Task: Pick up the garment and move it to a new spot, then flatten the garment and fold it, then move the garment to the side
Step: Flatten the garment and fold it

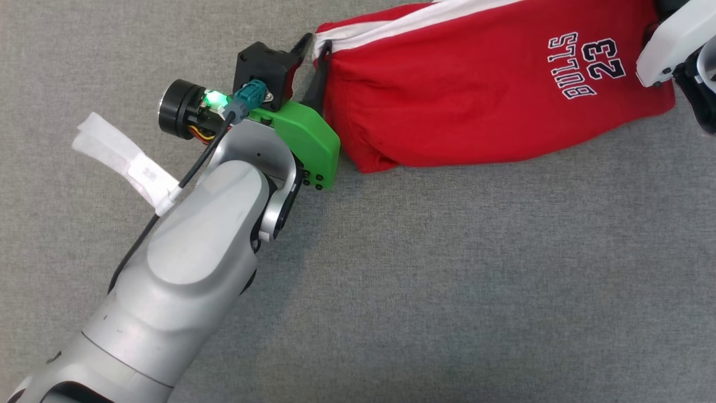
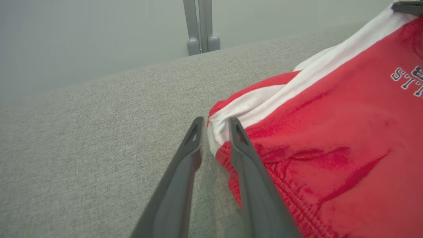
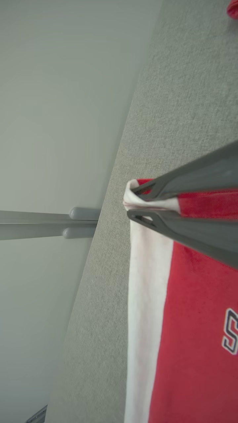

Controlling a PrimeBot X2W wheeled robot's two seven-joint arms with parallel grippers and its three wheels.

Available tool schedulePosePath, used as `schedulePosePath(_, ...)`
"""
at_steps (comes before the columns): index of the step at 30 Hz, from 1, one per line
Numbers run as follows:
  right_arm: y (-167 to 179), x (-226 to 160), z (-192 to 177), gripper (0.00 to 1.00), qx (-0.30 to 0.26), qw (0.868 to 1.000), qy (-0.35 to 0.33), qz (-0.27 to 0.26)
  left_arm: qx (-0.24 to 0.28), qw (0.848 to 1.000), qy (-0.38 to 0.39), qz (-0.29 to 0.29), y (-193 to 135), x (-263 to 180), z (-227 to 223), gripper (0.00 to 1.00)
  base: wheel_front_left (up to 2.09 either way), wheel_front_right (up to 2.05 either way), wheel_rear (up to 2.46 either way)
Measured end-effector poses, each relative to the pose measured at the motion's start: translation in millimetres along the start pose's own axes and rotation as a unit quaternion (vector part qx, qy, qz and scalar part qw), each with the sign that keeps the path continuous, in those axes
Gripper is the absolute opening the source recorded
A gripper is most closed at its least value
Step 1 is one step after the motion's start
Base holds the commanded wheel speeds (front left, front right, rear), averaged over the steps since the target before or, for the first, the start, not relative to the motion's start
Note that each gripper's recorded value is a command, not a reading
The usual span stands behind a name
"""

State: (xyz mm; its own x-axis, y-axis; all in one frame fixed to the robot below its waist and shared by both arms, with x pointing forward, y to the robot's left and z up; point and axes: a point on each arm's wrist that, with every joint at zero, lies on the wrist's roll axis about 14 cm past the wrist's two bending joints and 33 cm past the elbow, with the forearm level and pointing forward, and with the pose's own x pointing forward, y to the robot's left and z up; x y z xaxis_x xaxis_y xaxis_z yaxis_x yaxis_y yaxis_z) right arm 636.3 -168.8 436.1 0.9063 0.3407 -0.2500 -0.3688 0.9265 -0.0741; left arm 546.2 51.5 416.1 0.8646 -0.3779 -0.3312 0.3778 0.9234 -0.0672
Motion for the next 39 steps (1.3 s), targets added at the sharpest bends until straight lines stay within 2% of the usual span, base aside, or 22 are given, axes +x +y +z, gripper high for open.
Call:
schedulePosePath(9, -4.0, -34.1, 24.7, 1.0, -0.017, 0.999, -0.049, -0.011, -0.02, 0.997, -0.067, 0.011, -12.0, -34.0, 19.6, 1.0, 0.0, 0.0, 0.0)
schedulePosePath(18, 11.3, -94.6, -9.8, 1.0, 0.071, 0.997, -0.025, -0.029, -0.063, 0.988, -0.128, 0.056, -10.5, -105.7, 14.8, 1.0, 0.0, 0.0, 0.0)
schedulePosePath(22, 7.1, -110.9, -19.2, 1.0, 0.098, 0.994, -0.015, -0.048, -0.034, 0.983, -0.153, 0.092, -3.0, -136.6, 19.0, 1.0, 0.0, 0.0, 0.0)
schedulePosePath(25, 6.9, -111.0, -30.5, 1.0, 0.12, 0.991, 0.012, -0.058, -0.007, 0.978, -0.176, 0.11, -3.6, -157.8, 25.6, 1.0, 0.0, 0.0, 0.0)
schedulePosePath(30, 1.9, -98.6, -36.4, 1.0, 0.132, 0.988, 0.038, -0.076, 0.001, 0.974, -0.188, 0.123, -11.3, -183.3, 22.8, 1.0, 0.0, 0.0, 0.0)
schedulePosePath(31, -0.4, -95.1, -36.8, 1.0, 0.133, 0.987, 0.043, -0.08, 0.019, 0.973, -0.195, 0.121, -14.4, -187.0, 26.2, 1.0, 0.0, 0.0, 0.0)
schedulePosePath(39, 2.2, -66.9, -57.0, 1.0, 0.1, 0.985, 0.114, -0.082, 0.049, 0.961, -0.228, 0.148, -14.5, -210.1, 42.2, 1.0, 0.0, 0.0, 0.0)
